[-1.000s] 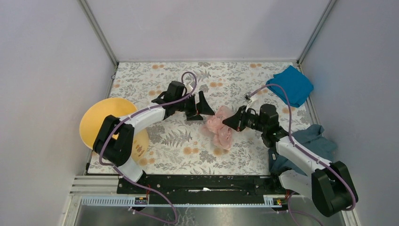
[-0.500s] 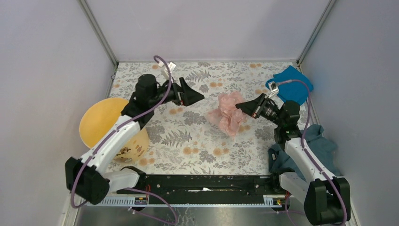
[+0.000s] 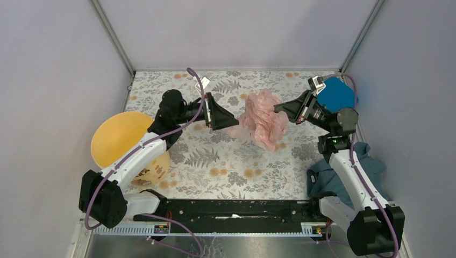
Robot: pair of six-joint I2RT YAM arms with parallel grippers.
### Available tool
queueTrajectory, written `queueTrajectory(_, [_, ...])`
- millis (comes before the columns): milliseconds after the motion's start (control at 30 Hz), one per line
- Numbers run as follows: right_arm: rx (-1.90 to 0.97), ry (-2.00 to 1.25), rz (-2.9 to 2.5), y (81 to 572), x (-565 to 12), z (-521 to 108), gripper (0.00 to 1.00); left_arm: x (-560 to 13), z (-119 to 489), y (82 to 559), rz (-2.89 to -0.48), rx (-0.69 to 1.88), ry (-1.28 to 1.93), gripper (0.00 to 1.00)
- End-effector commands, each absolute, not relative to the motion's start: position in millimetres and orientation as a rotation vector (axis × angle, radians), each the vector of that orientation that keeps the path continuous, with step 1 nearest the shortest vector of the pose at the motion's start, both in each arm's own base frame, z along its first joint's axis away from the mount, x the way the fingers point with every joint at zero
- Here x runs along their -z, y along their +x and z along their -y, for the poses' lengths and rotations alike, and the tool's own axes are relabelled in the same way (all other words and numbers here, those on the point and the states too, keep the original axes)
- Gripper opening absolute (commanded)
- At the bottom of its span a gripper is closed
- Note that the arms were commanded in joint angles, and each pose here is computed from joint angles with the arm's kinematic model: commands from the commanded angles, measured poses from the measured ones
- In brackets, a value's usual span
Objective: Put the trash bags into the trash bin
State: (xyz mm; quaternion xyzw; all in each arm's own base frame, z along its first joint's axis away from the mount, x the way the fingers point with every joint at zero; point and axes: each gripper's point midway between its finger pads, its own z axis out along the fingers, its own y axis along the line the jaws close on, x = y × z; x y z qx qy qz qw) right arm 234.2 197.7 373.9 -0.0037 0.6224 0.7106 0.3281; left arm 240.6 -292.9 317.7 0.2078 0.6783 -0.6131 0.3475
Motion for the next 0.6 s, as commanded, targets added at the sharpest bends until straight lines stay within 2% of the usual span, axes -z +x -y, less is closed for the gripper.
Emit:
queueTrajectory(0, [-1.875, -0.083, -1.536, 221, -411, -196, 0.0, -354, 304, 201, -1.561, 1.726, 0.749, 0.99])
queueTrajectory(133, [-1.873, -0.064, -1.497, 226, -418, -194, 0.0, -351, 315, 184, -1.56, 1.779, 0.824, 0.99])
queueTrajectory(167, [-1.871, -0.067, -1.49, 227, -420, -194, 0.0, -351, 315, 184, -1.559, 1.775, 0.827, 0.94])
queueTrajectory(300, [-1.825, -0.132, -1.483, 225, -420, -195, 0.0, -342, 312, 209, -1.656, 1.572, 0.753, 0.6])
queueTrajectory(367, [-1.74, -0.17, -1.512, 225, -410, -195, 0.03, -338, 305, 226, -1.702, 1.417, 0.682, 0.43])
queueTrajectory(400, [-1.669, -0.188, -1.525, 225, -403, -194, 0.07, -340, 300, 233, -1.707, 1.351, 0.649, 0.36])
queueTrajectory(500, [-1.317, -0.178, -1.618, 240, -366, -178, 0.2, -341, 281, 250, -1.711, 1.174, 0.544, 0.26])
queueTrajectory(567, [-1.161, -0.131, -1.694, 249, -337, -164, 0.42, -346, 270, 257, -1.691, 1.097, 0.491, 0.18])
